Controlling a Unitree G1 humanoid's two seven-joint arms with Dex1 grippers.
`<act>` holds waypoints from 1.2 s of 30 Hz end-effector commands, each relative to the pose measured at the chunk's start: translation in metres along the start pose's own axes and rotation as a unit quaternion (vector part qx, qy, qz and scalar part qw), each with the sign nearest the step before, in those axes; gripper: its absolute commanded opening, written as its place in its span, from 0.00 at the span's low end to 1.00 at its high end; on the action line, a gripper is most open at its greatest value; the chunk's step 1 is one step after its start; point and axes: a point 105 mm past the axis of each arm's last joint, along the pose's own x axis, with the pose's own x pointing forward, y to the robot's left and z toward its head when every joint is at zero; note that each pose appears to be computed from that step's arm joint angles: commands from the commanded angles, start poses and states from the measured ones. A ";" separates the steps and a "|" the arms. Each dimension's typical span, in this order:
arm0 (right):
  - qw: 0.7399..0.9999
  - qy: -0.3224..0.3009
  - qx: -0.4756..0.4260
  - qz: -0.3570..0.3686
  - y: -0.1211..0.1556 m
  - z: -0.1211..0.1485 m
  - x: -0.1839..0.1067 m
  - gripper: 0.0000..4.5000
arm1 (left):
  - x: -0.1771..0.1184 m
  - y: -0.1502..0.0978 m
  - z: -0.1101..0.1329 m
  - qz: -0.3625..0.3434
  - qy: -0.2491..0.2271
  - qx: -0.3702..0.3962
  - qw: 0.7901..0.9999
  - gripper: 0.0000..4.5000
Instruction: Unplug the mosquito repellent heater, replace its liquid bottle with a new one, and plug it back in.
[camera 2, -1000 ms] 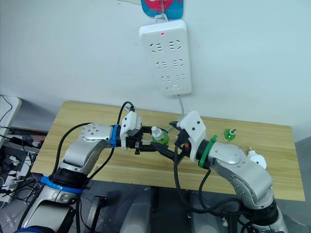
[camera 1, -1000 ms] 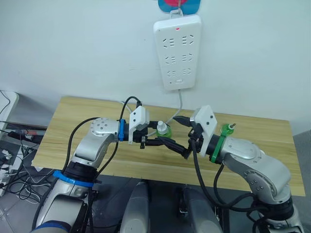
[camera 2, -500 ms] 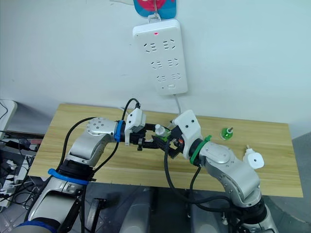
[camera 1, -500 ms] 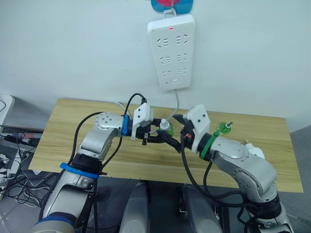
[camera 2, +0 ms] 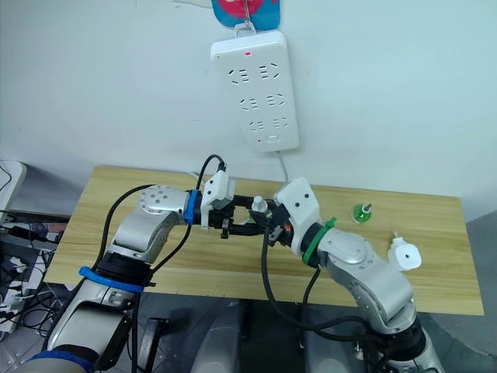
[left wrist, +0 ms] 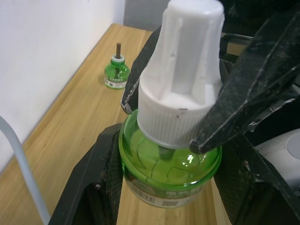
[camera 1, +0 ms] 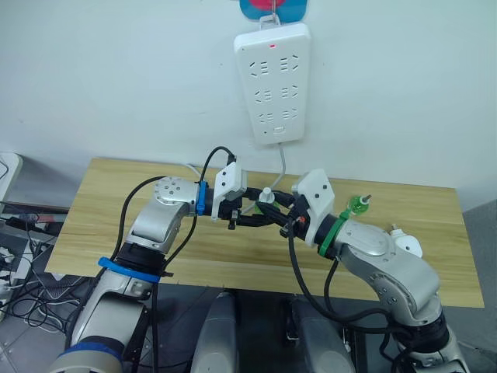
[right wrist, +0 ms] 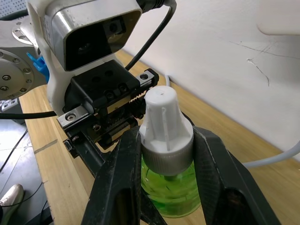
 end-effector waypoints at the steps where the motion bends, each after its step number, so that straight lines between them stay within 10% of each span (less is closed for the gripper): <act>1: 0.998 -0.037 -0.033 0.047 0.005 0.021 -0.009 0.26 | -0.005 -0.006 0.016 -0.019 -0.051 0.043 0.998 0.51; 20: 0.922 0.004 -0.141 0.361 -0.009 0.017 -0.026 0.26 | -0.008 -0.038 0.012 -0.140 -0.089 0.062 0.984 0.51; 29: 0.952 0.008 -0.136 0.276 -0.037 0.030 -0.039 0.96 | -0.007 -0.022 0.010 -0.073 -0.082 0.058 0.992 0.51; 36: 0.992 -0.015 -0.077 0.102 -0.018 0.032 -0.055 0.99 | -0.002 -0.008 0.008 0.042 -0.082 0.019 0.996 0.51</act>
